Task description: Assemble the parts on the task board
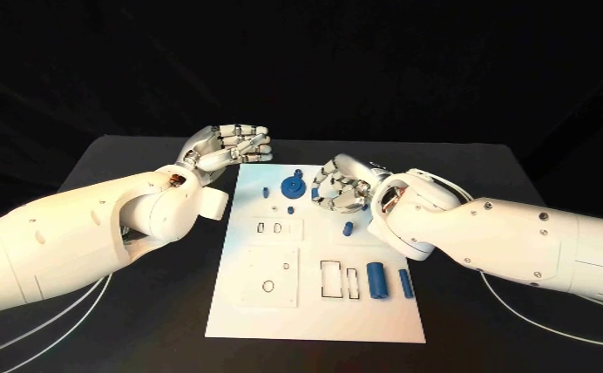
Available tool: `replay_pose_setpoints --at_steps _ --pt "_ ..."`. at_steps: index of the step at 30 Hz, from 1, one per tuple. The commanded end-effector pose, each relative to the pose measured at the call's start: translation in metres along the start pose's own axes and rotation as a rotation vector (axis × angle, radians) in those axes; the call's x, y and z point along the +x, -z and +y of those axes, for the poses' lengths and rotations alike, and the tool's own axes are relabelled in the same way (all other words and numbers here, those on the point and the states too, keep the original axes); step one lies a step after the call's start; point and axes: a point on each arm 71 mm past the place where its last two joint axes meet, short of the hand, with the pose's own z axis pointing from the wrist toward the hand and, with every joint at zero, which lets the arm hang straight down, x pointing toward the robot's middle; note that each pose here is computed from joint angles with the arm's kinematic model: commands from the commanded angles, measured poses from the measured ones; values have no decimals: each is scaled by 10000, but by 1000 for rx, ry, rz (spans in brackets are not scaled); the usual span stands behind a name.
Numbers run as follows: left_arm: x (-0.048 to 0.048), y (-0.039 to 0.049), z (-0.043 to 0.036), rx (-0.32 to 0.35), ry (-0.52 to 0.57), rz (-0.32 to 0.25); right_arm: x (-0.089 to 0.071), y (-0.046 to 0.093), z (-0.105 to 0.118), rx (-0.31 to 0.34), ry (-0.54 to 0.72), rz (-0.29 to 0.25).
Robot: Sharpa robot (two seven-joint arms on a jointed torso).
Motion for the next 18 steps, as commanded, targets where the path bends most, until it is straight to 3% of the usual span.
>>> replay_pose_setpoints --at_steps 1,18 --pt "25 -9 -3 4 6 11 93 -16 81 20 60 14" --pt "57 -27 5 1 8 15 542 -94 384 -3 117 88"
